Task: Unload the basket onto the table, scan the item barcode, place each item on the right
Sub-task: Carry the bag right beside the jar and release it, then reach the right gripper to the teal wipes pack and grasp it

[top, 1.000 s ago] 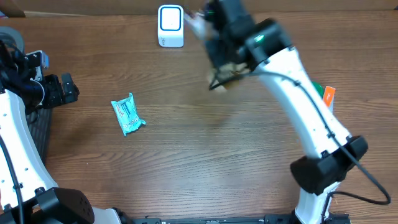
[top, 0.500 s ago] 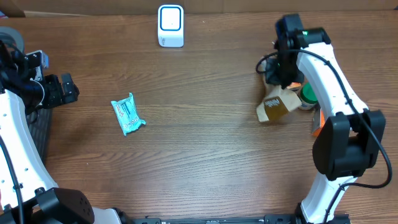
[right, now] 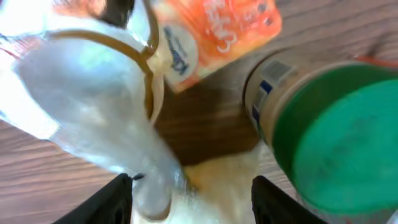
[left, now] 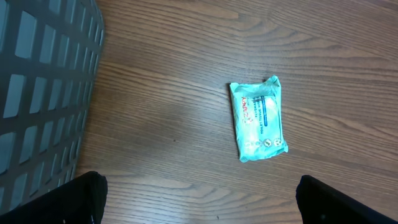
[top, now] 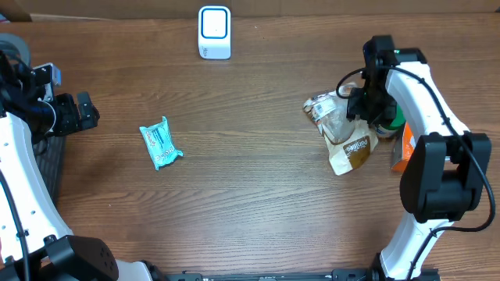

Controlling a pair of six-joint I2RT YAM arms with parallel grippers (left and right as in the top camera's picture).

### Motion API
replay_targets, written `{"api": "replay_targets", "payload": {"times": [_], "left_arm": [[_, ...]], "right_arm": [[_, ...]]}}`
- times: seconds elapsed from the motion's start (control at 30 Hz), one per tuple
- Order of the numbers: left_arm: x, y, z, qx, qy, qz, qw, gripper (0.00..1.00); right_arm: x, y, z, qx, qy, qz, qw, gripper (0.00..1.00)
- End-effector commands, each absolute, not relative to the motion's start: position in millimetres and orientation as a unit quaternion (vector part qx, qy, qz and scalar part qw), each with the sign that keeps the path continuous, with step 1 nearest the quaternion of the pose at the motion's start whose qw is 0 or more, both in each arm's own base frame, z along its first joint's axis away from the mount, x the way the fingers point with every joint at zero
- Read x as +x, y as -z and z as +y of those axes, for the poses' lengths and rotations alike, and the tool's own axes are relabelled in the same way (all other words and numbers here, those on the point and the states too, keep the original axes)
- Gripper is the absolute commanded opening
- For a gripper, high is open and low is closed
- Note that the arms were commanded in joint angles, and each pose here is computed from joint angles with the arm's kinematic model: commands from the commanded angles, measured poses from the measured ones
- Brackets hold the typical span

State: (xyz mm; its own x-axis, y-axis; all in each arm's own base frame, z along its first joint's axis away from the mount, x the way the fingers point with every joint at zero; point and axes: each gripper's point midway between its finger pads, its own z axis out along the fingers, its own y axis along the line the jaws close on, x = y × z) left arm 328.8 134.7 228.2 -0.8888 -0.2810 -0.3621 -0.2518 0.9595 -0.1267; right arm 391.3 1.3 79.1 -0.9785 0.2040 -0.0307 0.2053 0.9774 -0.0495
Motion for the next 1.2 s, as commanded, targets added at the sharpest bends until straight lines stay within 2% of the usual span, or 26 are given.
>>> {"api": "replay_targets", "payload": {"times": [0.0, 0.07, 0.13, 0.17, 0.43, 0.53, 0.7, 0.87, 0.93, 1.07, 1.17], "left_arm": [[330, -230, 131, -0.12, 0.039, 0.972, 0.196, 1.0], [330, -230, 131, -0.12, 0.039, 0.972, 0.196, 1.0], [330, -230, 131, -0.12, 0.039, 0.972, 0.196, 1.0], [330, -230, 131, -0.12, 0.039, 0.972, 0.196, 1.0], [330, -230, 131, -0.12, 0.039, 0.972, 0.196, 1.0], [330, -230, 131, -0.12, 0.039, 0.972, 0.196, 0.99], [330, -230, 131, -0.12, 0.039, 0.972, 0.196, 0.99], [330, -230, 131, -0.12, 0.039, 0.972, 0.196, 1.0], [330, -230, 131, -0.12, 0.039, 0.972, 0.196, 1.0], [330, -230, 131, -0.12, 0.039, 0.972, 0.196, 1.0], [330, -230, 131, -0.12, 0.039, 0.972, 0.196, 0.99]], "right_arm": [[417, -124, 13, 0.102, -0.006, 0.993, 0.066, 0.61], [421, -145, 22, 0.097, -0.023, 0.992, 0.077, 0.68], [425, -164, 36, 0.088, -0.052, 0.991, 0.089, 0.82], [427, -172, 44, 0.083, -0.07, 0.99, 0.095, 0.85], [457, -208, 160, 0.02, -0.32, 0.937, 0.142, 0.86], [463, -195, 213, 0.02, -0.347, 0.927, 0.143, 0.82], [447, -161, 298, -0.043, -0.362, 0.922, 0.131, 0.77], [416, -114, 365, -0.089, -0.342, 0.929, 0.107, 0.73], [389, -79, 407, -0.129, -0.34, 0.928, 0.084, 0.66], [369, -53, 434, -0.156, -0.342, 0.924, 0.07, 0.54], [362, -44, 448, -0.17, -0.347, 0.92, 0.072, 0.51]]}}
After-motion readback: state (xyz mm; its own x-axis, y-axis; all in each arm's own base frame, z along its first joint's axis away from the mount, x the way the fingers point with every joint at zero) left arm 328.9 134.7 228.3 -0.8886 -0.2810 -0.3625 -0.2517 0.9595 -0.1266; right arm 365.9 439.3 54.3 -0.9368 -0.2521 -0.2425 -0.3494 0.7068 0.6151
